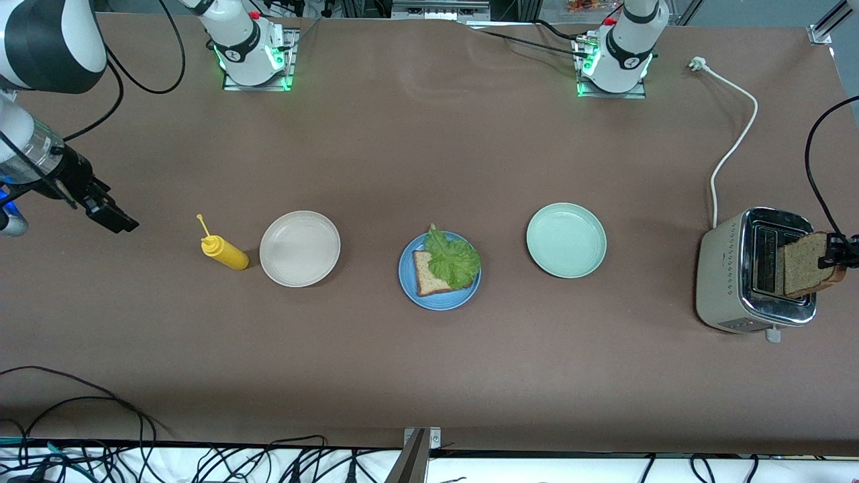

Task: Make sandwich in blue plate with both arms
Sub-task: 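Withdraw the right gripper while the left gripper lifts the toasted bread, then carry the toasted bread over the blue plate with the left gripper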

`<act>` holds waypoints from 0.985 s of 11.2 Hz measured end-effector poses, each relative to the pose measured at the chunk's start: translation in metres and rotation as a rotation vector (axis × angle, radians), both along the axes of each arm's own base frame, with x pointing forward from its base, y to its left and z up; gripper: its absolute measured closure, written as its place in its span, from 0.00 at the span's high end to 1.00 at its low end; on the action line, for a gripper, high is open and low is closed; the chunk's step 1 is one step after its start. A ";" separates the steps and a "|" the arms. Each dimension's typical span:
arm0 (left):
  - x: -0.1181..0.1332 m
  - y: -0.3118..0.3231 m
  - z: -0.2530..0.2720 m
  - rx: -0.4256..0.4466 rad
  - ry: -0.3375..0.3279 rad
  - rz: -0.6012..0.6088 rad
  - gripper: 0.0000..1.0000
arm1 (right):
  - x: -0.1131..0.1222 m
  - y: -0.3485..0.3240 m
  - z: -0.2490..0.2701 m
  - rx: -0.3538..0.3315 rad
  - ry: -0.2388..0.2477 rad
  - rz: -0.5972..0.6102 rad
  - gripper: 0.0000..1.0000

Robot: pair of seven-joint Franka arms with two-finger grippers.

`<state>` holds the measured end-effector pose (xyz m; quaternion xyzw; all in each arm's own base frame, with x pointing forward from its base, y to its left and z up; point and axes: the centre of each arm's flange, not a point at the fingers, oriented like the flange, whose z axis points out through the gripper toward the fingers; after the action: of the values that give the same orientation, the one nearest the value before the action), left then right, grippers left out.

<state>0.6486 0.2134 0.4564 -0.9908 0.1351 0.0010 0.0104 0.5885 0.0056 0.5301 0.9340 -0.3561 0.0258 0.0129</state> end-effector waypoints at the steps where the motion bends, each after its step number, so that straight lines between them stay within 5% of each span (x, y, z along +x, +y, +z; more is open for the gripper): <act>1: 0.001 -0.003 0.013 0.000 -0.011 -0.006 0.11 | -0.005 -0.003 0.007 -0.005 0.016 0.102 1.00; 6: 0.001 -0.028 0.053 -0.033 0.001 -0.042 0.11 | -0.015 -0.025 0.030 -0.017 0.045 0.471 1.00; 11: 0.013 -0.086 0.043 -0.147 0.019 -0.083 0.11 | -0.019 -0.026 0.027 -0.007 0.087 0.496 1.00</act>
<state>0.6614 0.1274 0.4999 -0.9823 0.1761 -0.0001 -0.0634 0.5695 -0.0206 0.5568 0.9930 -0.1152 -0.0108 0.0246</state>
